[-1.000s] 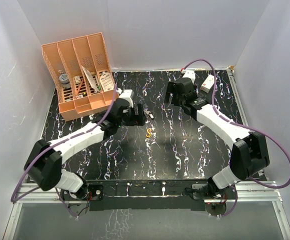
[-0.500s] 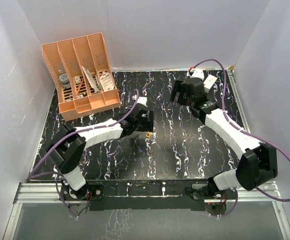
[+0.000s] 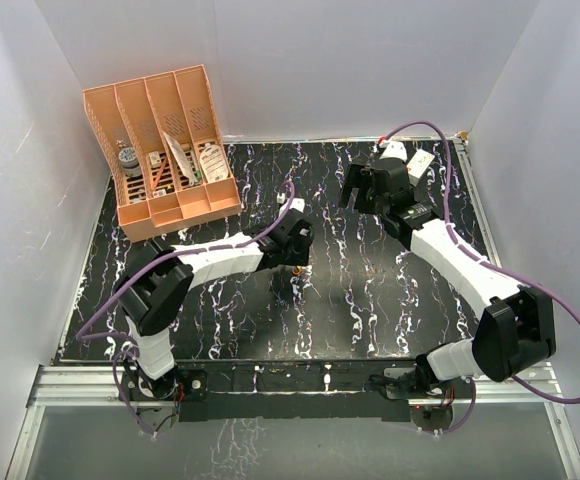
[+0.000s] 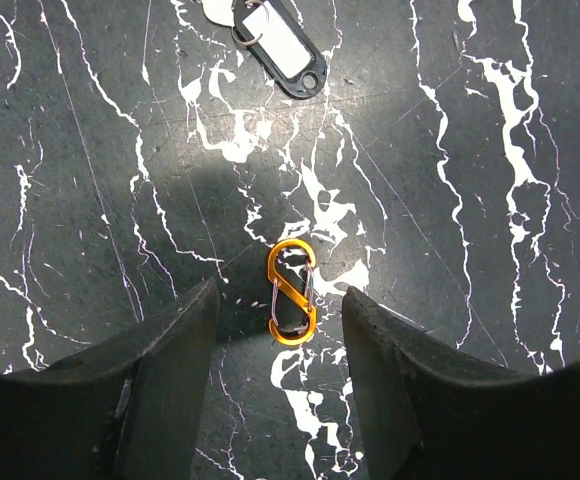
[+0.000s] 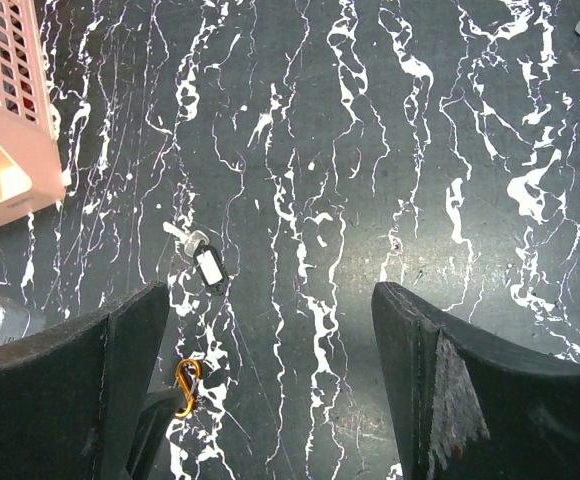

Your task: Put the keys on the keyring

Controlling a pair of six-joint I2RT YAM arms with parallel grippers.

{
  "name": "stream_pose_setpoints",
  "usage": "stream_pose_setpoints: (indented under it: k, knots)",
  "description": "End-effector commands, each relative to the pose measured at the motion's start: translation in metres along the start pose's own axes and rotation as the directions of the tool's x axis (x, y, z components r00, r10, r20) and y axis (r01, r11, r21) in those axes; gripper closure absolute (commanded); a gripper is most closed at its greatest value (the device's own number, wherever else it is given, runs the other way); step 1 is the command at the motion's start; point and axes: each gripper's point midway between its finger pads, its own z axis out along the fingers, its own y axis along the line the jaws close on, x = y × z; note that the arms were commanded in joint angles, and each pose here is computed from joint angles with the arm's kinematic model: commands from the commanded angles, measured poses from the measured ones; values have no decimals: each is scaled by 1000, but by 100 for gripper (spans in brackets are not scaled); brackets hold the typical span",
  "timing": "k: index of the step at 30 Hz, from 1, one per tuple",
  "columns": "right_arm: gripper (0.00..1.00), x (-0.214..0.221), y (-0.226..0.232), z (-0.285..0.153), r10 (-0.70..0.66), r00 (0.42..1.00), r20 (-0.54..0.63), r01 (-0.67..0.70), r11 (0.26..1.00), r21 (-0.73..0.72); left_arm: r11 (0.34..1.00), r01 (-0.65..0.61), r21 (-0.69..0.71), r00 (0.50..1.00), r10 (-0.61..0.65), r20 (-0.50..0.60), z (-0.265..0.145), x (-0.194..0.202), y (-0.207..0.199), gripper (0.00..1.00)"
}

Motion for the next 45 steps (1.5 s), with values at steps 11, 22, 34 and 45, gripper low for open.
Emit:
stream_pose_setpoints:
  k: [11,22,34,45]
  knots:
    - [18,-25,8,-8,8,996,87,-4,999,-46,999,9,-33,999,-10,-32,1,0,-4,50]
    - [18,-24,6,-9,11,996,87,-7,999,-44,999,9,-51,998,-12,-67,7,10,-9,50]
    - [18,-23,3,-9,12,996,85,-8,999,-44,998,-3,-58,996,-2,-89,11,16,-12,51]
    - [18,-23,1,-9,14,996,85,-10,999,-41,998,-6,-59,996,1,-91,13,18,-14,53]
